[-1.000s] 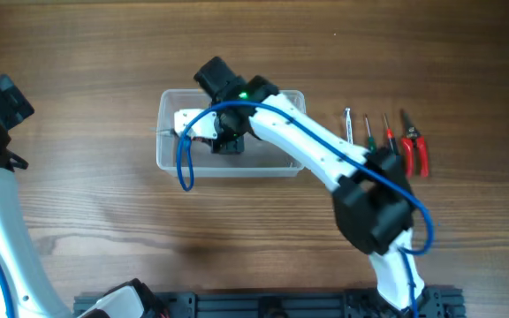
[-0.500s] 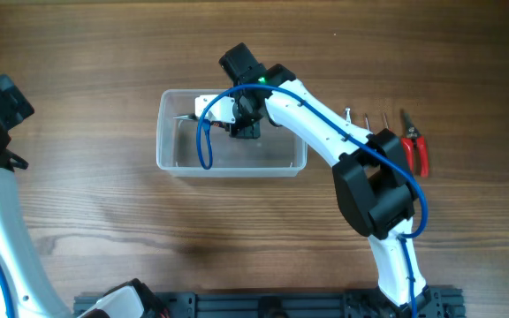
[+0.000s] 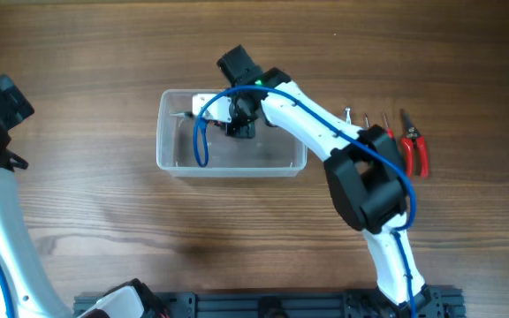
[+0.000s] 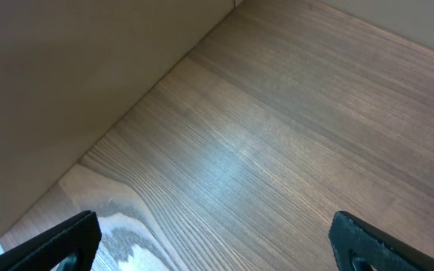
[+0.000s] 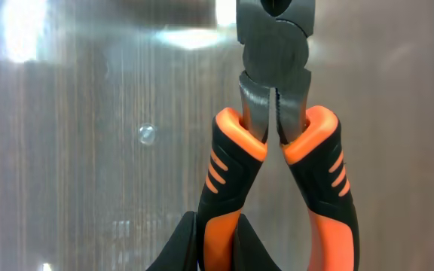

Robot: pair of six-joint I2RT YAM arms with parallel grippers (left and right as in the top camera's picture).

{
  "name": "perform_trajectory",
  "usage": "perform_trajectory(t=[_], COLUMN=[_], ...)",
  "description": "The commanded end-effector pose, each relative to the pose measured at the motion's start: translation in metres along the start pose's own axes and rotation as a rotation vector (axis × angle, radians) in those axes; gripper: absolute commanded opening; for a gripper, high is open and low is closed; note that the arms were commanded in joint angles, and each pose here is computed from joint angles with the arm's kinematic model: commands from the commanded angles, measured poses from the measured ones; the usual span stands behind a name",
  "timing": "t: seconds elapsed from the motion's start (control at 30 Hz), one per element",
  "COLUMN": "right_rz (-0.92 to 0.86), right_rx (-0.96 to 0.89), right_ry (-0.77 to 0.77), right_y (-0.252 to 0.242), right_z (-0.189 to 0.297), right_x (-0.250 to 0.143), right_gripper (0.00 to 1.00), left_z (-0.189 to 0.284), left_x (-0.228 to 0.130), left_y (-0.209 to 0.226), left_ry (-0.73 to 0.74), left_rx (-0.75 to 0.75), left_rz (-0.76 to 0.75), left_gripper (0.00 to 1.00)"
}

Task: Pack container
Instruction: 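Carry the pliers into the container and open the right gripper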

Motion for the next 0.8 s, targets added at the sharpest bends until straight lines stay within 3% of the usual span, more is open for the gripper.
perform_trajectory(t=[0.0,0.13,0.17,0.23,0.3,0.4,0.53,0.67,0.77], right_rz=[-0.029,-0.041,-0.055,-0.084,-0.120,-0.227,-0.299,-0.390,-0.584], right_rx=[0.027,0.026,0.025,0.025,0.020,-0.060,-0.295,-0.632,-0.831], right_ry=[-0.019,-0.016,-0.017,-0.016,-0.014,0.021,0.101,0.106,0.111], right_y=[0.004,0.004,0.003,0.003,0.002,-0.009,-0.025,-0.022,-0.009], right_z=[-0.008,-0.008,-0.008,-0.008,-0.007,0.017,0.118,0.251,0.340], right_x=[-0.001,-0.002,-0.002,-0.002,-0.001,0.004,0.023,0.028,-0.016], right_gripper=[0.04,0.05,0.13,0.39,0.44,0.43,0.42,0.56,0.67], left_z=[-0.002,-0.002,-0.002,-0.002,-0.002,-0.002,-0.002,-0.002,-0.002], left_x=[0.000,0.000,0.000,0.000,0.000,0.000,0.000,0.000,0.000], left_y=[0.002,0.002,0.002,0.002,0.002,0.002,0.002,0.002,0.002], left_ry=[0.003,0.003,0.003,0.003,0.003,0.003,0.003,0.003,0.003], left_rx=[0.015,0.015,0.015,0.015,0.015,0.015,0.015,0.015,0.015], left_rz=[0.015,0.015,0.015,0.015,0.015,0.015,0.015,0.015,0.015], left_gripper=[1.00,1.00,1.00,1.00,1.00,1.00,1.00,1.00,1.00])
Point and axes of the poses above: each gripper's point midway between its finger pads, its own z axis back along the fingers, its own y axis along the line the jaws close on, x = y × z, the point moved 8 cm from there along z, back along the fingers, and after that the axes turned 11 degrees about z, right-handed, at the moved point
